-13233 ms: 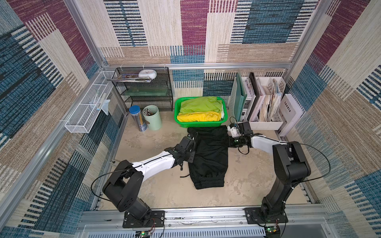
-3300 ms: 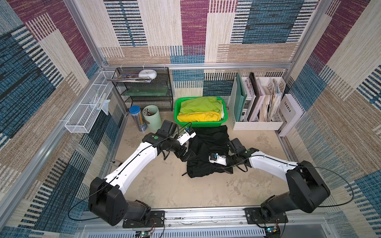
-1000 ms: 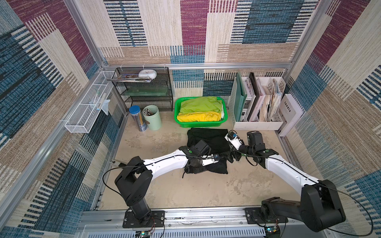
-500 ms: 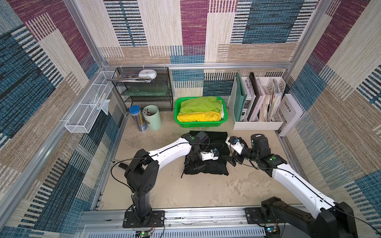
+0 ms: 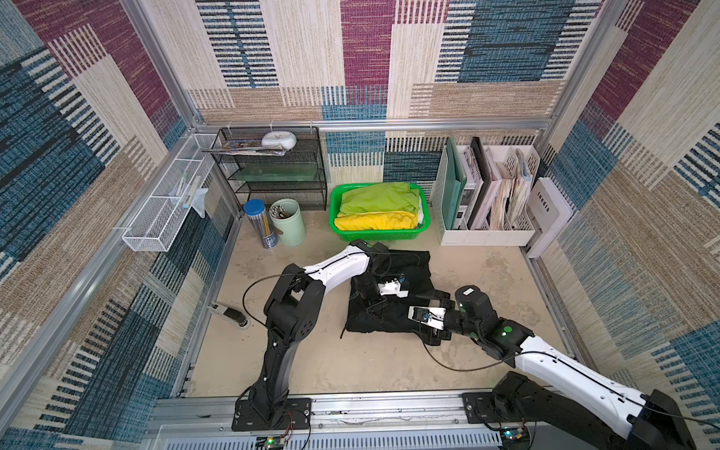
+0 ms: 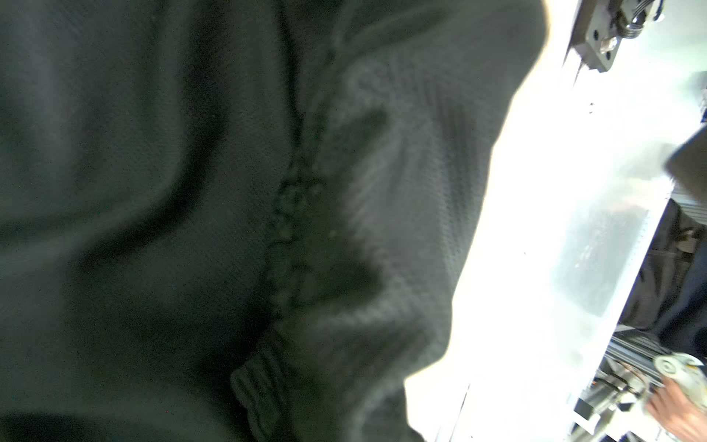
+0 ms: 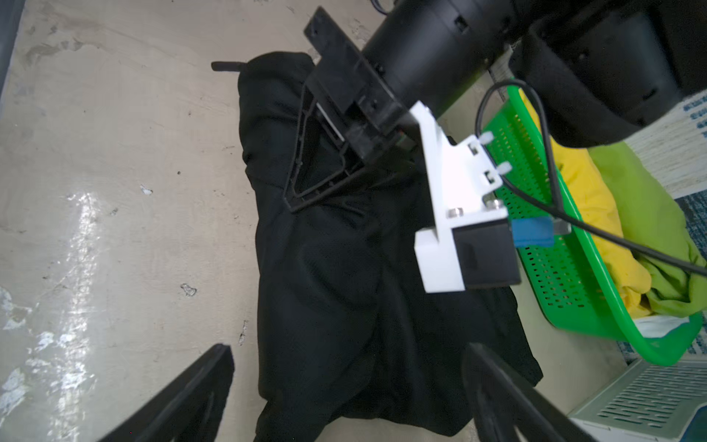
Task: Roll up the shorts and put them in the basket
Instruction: Roll the shorts at the center of the board.
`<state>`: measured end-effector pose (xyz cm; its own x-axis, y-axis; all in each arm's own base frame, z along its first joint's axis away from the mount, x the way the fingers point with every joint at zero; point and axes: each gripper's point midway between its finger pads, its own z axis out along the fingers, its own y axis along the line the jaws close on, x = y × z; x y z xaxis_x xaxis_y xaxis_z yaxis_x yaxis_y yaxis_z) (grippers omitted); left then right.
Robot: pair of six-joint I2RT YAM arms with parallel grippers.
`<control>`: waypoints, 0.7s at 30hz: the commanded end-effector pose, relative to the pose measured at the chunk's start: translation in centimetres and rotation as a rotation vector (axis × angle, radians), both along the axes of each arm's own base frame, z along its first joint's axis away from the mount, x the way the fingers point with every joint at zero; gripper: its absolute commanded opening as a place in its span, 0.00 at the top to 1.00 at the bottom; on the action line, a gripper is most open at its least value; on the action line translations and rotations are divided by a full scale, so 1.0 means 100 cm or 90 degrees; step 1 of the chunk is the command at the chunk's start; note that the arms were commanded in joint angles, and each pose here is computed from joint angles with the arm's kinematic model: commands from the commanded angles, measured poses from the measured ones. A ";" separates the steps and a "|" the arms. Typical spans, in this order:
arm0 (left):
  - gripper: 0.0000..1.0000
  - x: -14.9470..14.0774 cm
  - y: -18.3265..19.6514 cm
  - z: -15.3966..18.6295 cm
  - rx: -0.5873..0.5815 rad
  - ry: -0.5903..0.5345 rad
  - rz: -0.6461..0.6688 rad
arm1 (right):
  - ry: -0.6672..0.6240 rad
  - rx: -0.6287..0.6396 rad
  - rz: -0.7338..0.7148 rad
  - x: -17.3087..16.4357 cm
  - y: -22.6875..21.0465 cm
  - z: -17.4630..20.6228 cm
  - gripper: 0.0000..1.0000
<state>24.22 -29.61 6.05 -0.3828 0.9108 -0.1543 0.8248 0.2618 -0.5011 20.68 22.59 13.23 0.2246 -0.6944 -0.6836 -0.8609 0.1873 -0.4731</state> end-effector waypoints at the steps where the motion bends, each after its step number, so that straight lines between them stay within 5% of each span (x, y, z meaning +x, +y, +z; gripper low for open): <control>1: 0.88 -0.007 0.002 -0.004 0.014 0.046 0.001 | -0.037 -0.018 -0.010 0.009 0.004 -0.005 0.04; 21: 0.80 0.011 0.014 -0.035 0.094 0.061 0.010 | -0.044 -0.086 0.019 0.025 0.030 -0.059 0.12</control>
<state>24.50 -29.09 3.62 -0.4224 0.9064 -0.0078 0.7388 0.3393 -0.5823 22.33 24.70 6.43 0.2466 -0.7878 -0.5644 -0.8553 0.0970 -0.5090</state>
